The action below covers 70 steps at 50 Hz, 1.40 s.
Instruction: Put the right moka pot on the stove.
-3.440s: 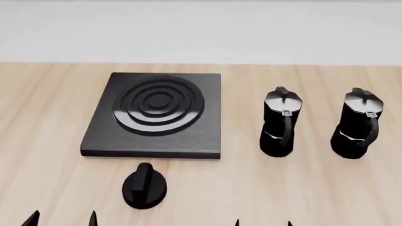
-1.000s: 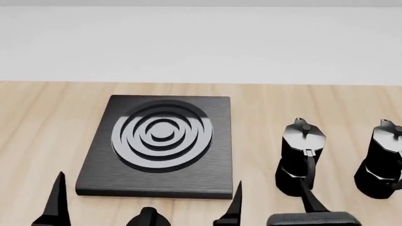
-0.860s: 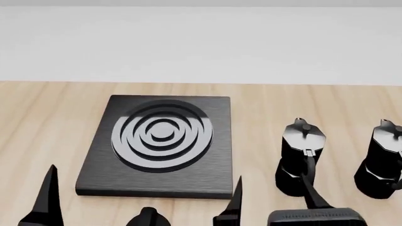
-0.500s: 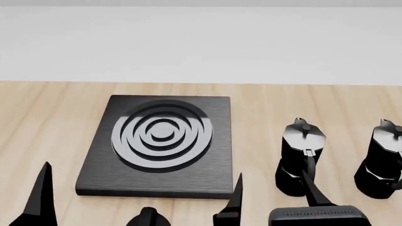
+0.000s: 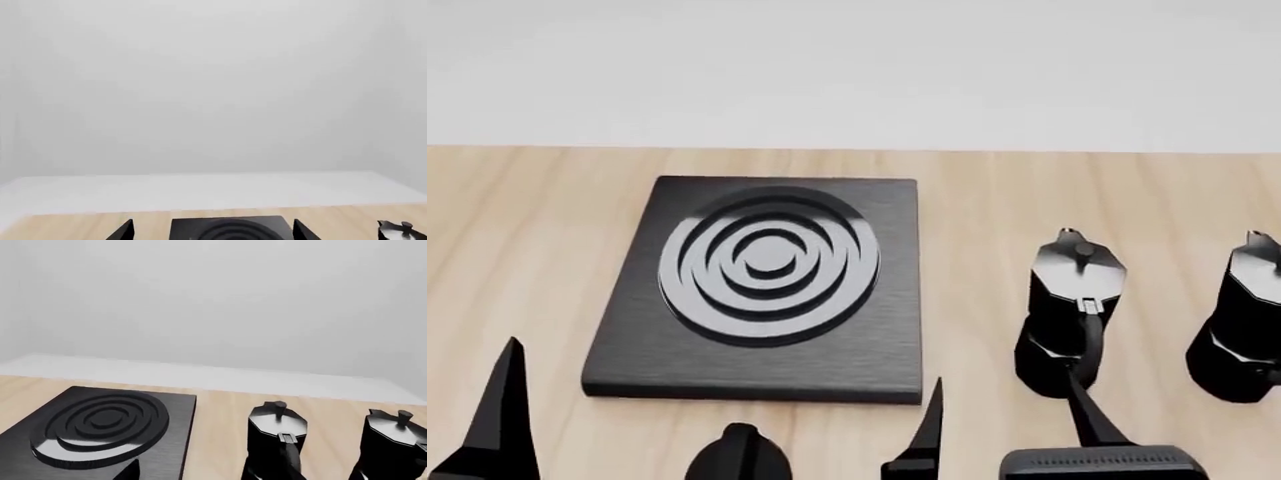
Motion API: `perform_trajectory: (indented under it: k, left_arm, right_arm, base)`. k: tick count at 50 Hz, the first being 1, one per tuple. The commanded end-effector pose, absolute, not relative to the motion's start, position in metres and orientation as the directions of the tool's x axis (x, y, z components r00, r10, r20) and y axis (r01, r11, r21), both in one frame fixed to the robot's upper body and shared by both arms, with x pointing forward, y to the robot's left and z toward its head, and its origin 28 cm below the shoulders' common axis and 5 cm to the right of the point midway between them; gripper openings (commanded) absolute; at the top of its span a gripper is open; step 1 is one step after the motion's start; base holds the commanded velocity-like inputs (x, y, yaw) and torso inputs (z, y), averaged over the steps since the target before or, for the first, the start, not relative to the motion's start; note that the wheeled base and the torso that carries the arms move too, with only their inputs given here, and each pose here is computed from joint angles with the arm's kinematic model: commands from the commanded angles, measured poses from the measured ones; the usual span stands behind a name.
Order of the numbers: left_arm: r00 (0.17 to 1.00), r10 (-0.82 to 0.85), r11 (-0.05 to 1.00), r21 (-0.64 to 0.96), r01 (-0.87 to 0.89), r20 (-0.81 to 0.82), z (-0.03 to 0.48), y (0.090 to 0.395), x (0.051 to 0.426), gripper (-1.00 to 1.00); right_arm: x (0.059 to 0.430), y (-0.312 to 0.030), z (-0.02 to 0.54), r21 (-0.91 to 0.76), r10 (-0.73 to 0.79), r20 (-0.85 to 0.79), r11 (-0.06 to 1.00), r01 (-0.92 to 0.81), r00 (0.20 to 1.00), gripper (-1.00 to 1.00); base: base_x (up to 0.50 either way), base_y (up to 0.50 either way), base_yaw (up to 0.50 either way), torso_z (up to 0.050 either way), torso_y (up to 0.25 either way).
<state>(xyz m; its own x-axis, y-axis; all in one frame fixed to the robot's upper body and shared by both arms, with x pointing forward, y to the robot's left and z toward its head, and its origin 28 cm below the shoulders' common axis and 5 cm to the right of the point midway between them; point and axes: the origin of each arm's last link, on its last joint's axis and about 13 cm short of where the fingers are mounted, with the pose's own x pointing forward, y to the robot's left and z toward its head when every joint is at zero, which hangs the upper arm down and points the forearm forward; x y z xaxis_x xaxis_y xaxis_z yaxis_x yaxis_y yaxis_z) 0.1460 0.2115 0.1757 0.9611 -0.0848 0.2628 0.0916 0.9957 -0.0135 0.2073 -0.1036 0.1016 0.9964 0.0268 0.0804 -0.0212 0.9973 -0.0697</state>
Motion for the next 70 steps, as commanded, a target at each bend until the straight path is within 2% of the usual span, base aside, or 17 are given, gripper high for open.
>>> perform_trajectory:
  k: [1, 53, 70]
  left_arm:
    - [0.961, -0.082, 0.996, -0.017, 0.089, 0.263, 0.175, 0.212, 0.146, 1.0]
    - [0.962, -0.069, 0.997, -0.024, 0.078, 0.265, 0.176, 0.212, 0.146, 1.0]
    - [0.964, -0.066, 0.996, -0.033, 0.077, 0.258, 0.175, 0.212, 0.146, 1.0]
  right_arm:
    - [0.208, -0.104, 0.099, -0.073, 0.023, 0.073, 0.997, -0.018, 0.997, 1.0]
    - [0.207, -0.105, 0.1, -0.093, 0.018, 0.079, 0.996, -0.011, 0.997, 1.0]
    - [0.198, -0.121, 0.112, -0.111, -0.009, 0.113, 0.994, 0.022, 0.994, 1.0]
  base:
    - [0.0, 0.0, 0.0, 0.0, -0.141]
    - [0.0, 0.0, 0.0, 0.0, -0.142]
    - [0.0, 0.0, 0.0, 0.0, -0.004]
